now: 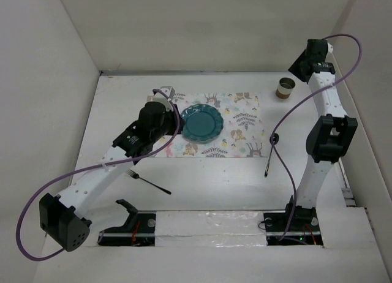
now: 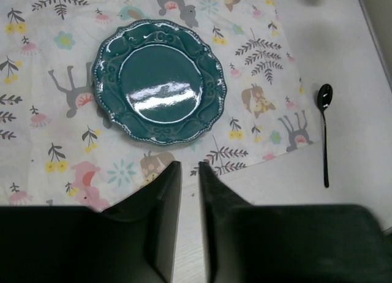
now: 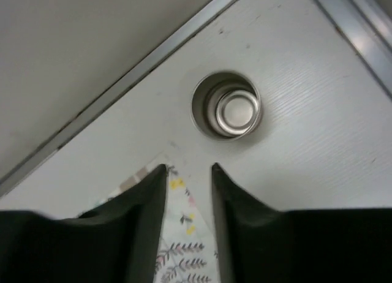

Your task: Set the dinner table for one person

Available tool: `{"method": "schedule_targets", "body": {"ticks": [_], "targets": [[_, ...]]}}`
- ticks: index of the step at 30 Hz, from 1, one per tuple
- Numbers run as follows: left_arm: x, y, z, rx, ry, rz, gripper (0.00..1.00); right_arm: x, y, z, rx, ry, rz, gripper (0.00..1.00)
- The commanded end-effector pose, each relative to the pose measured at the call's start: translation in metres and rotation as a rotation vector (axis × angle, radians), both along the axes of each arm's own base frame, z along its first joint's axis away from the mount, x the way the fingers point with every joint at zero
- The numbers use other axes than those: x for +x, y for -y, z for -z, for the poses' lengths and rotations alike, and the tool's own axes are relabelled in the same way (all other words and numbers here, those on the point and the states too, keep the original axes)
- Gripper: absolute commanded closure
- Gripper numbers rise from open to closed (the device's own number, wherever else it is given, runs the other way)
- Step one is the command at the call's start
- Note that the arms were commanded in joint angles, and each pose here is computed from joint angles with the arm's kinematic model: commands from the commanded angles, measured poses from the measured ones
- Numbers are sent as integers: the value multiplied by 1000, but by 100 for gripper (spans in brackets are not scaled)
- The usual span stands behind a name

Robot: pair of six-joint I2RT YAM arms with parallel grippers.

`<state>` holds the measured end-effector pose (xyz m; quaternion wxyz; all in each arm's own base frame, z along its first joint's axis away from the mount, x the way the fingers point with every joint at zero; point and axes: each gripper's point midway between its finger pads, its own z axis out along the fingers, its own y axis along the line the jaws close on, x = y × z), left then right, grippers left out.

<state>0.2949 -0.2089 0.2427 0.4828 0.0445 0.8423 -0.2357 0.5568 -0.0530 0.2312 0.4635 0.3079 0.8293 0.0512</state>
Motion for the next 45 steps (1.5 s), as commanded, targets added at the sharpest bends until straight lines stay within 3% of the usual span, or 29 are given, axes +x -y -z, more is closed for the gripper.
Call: {"method": "schedule_targets", "body": {"ticks": [1,2,5,12,14,15,16,19,22,27,31,36,45], "targets": [[6,6,-11,-9,19,7,84,-2,47,39,-99,-161,153,55],[8,6,-11,-2,18,9,75,3,54,30,-107,-140,161,51],[18,7,-9,34,15,-8,66,15,68,55,-91,-173,147,47],[29,13,-6,17,8,-31,64,31,60,93,-60,-208,88,48],[31,16,-3,15,-2,-26,65,31,66,102,-49,-220,105,53],[32,17,-2,16,-7,-28,65,32,65,107,-45,-225,102,58],[33,17,-2,17,-8,-30,65,32,65,112,-42,-230,102,81],[34,16,-2,17,-9,-42,65,26,72,104,-66,-217,150,100],[37,18,-4,14,-7,-43,65,26,79,55,-111,-103,173,100],[45,23,-7,15,-9,-43,65,32,29,10,-128,-17,17,100],[50,27,-13,7,1,-41,65,31,-37,18,-130,-50,-153,100],[56,23,-13,12,-1,-50,65,28,-80,53,-107,-121,-265,100],[53,26,-5,-1,-27,-42,65,33,-104,84,-77,-173,-350,100]]}}
